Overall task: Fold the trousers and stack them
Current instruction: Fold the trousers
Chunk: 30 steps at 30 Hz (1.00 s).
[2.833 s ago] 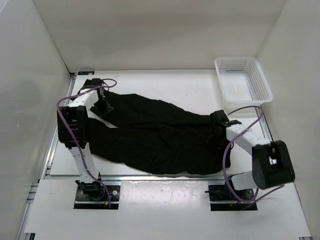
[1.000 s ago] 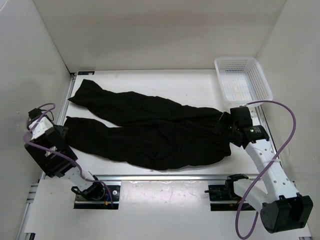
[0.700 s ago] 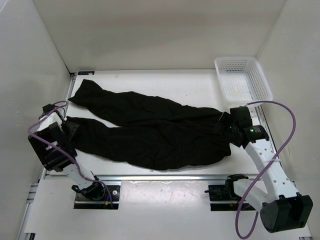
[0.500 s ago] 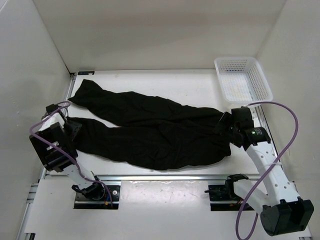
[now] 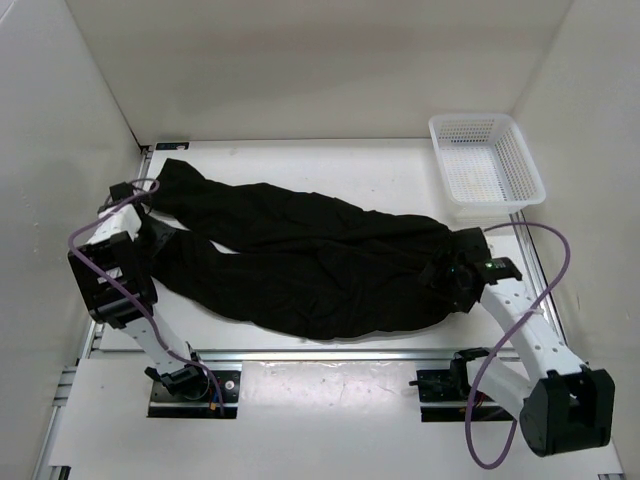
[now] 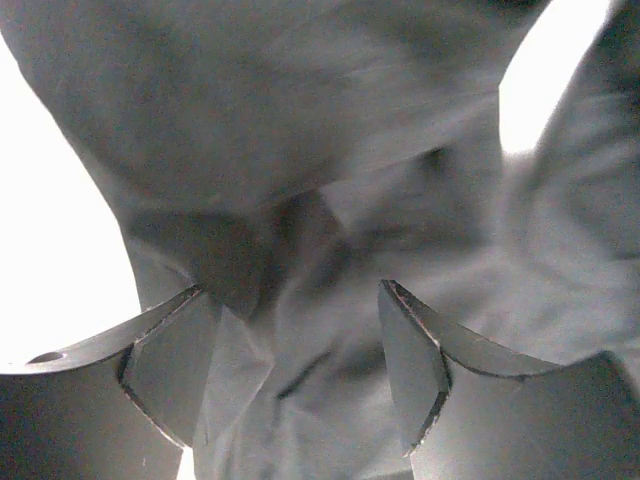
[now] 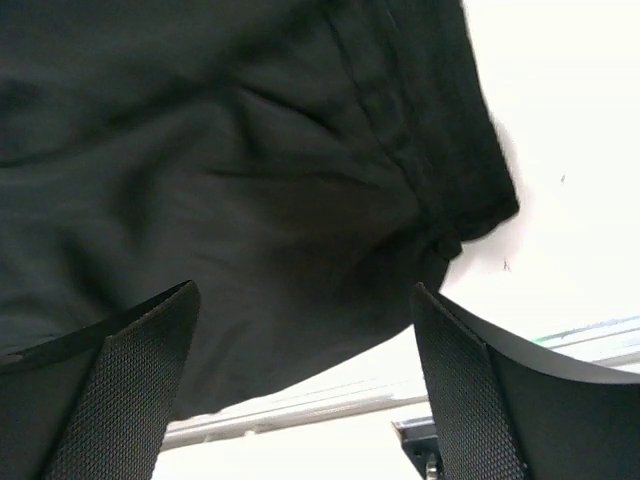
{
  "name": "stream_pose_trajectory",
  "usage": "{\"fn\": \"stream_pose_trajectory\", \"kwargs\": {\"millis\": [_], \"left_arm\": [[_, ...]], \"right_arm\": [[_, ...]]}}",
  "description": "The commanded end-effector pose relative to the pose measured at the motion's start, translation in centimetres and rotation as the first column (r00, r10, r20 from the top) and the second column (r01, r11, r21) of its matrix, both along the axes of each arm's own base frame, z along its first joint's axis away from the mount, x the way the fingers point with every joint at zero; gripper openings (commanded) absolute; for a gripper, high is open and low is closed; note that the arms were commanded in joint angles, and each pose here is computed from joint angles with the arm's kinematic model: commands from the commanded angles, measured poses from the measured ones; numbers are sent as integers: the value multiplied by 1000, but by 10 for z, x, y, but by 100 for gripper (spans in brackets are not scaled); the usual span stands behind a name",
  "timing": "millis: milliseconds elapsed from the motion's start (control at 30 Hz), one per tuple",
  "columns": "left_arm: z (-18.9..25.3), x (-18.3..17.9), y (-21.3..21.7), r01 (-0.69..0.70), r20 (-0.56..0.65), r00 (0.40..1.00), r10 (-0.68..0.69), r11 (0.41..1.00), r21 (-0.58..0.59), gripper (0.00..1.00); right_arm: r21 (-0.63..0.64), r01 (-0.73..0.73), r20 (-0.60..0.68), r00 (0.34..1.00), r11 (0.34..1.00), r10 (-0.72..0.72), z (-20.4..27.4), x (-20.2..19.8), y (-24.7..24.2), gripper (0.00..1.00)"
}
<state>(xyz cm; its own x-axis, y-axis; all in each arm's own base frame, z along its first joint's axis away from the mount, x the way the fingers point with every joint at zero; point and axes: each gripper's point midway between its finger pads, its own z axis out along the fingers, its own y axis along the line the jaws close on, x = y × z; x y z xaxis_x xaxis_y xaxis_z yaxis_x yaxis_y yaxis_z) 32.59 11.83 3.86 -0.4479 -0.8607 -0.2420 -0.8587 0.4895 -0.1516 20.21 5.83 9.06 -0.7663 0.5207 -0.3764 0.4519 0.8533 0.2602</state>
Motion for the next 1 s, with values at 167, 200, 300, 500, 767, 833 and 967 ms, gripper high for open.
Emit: {"fn": "stream_pose_trajectory", "kwargs": {"millis": [167, 200, 300, 500, 767, 833, 967], "left_arm": [[52, 55, 5, 100, 86, 990, -110, 989, 108, 79], [59, 54, 1, 109, 88, 989, -120, 986, 125, 81], [91, 47, 10, 81, 132, 985, -110, 975, 208, 87], [58, 10, 9, 50, 33, 998, -55, 988, 144, 73], [11, -21, 19, -67, -50, 996, 67, 998, -3, 81], [1, -27, 22, -88, -77, 993, 85, 996, -29, 81], [-6, -37, 28, -113, -99, 989, 111, 993, -21, 75]], "right_arm": [[127, 175, -19, 985, 976, -174, -23, -37, 3, 82], [137, 194, -20, 981, 971, -193, -25, -41, 3, 82], [172, 207, -49, 978, 963, -202, -42, -51, 7, 80], [221, 210, -90, 977, 952, -195, -60, -28, 21, 72], [234, 219, -114, 974, 947, -197, -73, -7, 13, 64], [236, 263, -137, 962, 936, -236, -78, -9, 4, 60], [252, 268, -100, 963, 930, -251, -69, 0, -3, 43]]}}
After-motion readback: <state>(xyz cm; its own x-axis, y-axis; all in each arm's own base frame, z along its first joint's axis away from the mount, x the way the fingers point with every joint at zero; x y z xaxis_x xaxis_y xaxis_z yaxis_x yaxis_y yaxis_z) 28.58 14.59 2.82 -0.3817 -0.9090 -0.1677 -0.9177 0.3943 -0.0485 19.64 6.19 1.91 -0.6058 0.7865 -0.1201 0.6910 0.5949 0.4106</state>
